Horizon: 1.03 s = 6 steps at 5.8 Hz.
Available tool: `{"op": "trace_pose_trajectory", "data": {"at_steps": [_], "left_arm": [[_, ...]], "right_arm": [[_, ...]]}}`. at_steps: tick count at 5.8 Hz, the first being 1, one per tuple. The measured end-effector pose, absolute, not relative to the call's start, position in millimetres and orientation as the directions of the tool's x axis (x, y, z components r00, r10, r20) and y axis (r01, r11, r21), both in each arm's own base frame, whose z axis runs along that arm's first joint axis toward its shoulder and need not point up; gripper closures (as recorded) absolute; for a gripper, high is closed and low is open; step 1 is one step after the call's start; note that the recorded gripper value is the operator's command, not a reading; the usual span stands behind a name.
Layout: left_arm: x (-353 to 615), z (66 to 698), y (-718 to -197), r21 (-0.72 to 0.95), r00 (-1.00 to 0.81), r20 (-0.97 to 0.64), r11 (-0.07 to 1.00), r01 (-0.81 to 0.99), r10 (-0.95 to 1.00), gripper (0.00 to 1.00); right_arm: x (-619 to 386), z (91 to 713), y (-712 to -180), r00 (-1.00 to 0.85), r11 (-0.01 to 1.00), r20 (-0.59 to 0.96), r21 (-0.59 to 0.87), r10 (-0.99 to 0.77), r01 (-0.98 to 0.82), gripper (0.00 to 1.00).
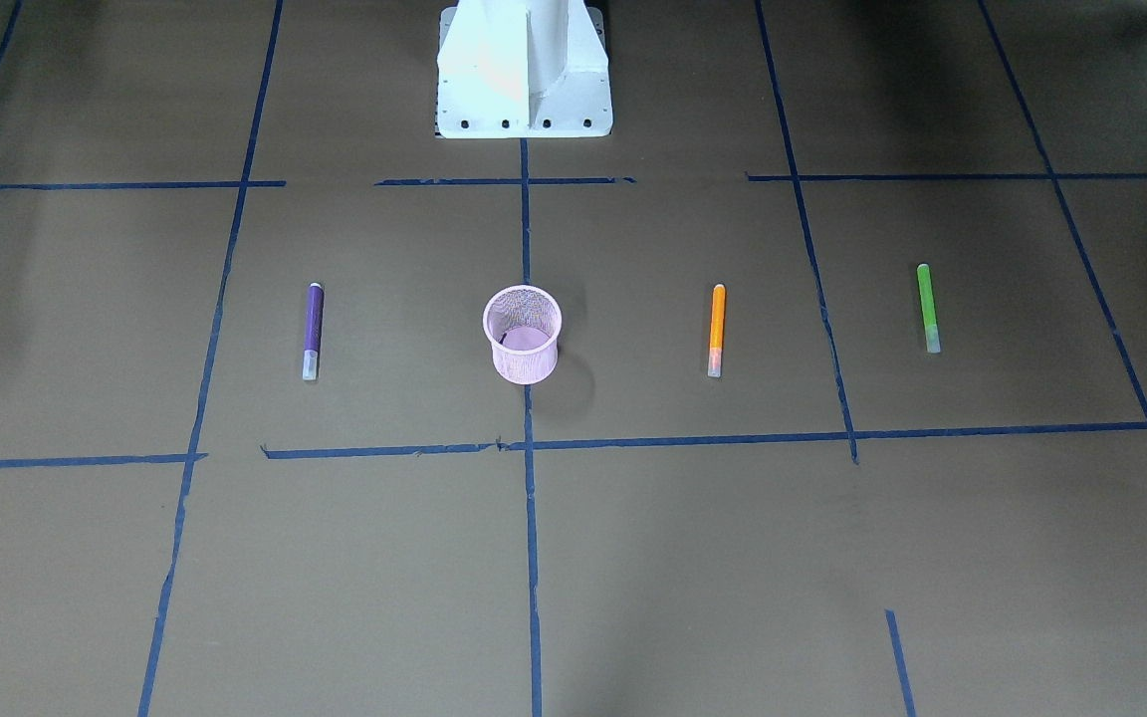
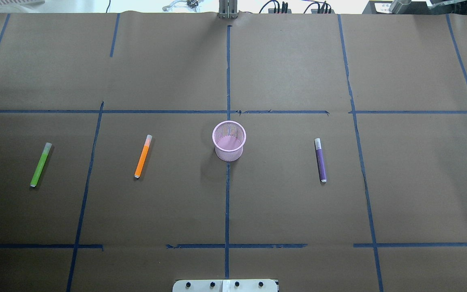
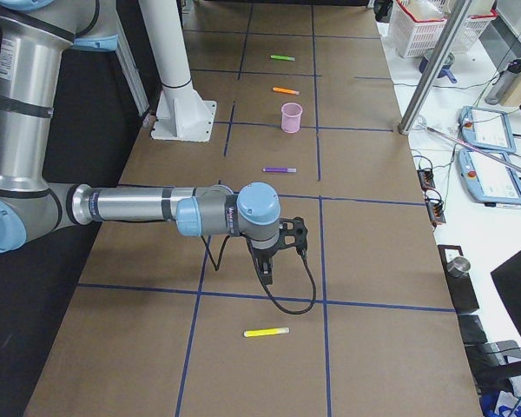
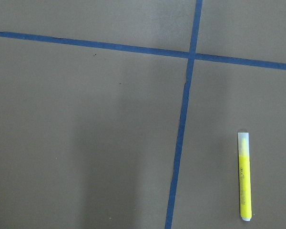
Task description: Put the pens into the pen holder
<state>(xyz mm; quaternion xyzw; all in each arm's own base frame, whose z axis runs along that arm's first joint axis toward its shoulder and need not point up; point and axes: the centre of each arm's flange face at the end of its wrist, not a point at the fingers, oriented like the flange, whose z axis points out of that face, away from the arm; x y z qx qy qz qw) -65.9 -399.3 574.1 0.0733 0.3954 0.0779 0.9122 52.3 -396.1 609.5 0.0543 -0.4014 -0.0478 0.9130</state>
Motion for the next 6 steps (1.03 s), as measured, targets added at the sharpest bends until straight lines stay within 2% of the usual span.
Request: {"op": "trace_pose_trajectory", "data": {"at_steps": [6], "left_arm": [[-67.3,575.9,-394.3,0.188,0.674,-0.713,0.979,-0.08,0.192,0.0]], "right_arm": [[52.2,608.3,-396.8,0.673,0.989,0.727,0.141,-0.134,0.044,0.0]]}}
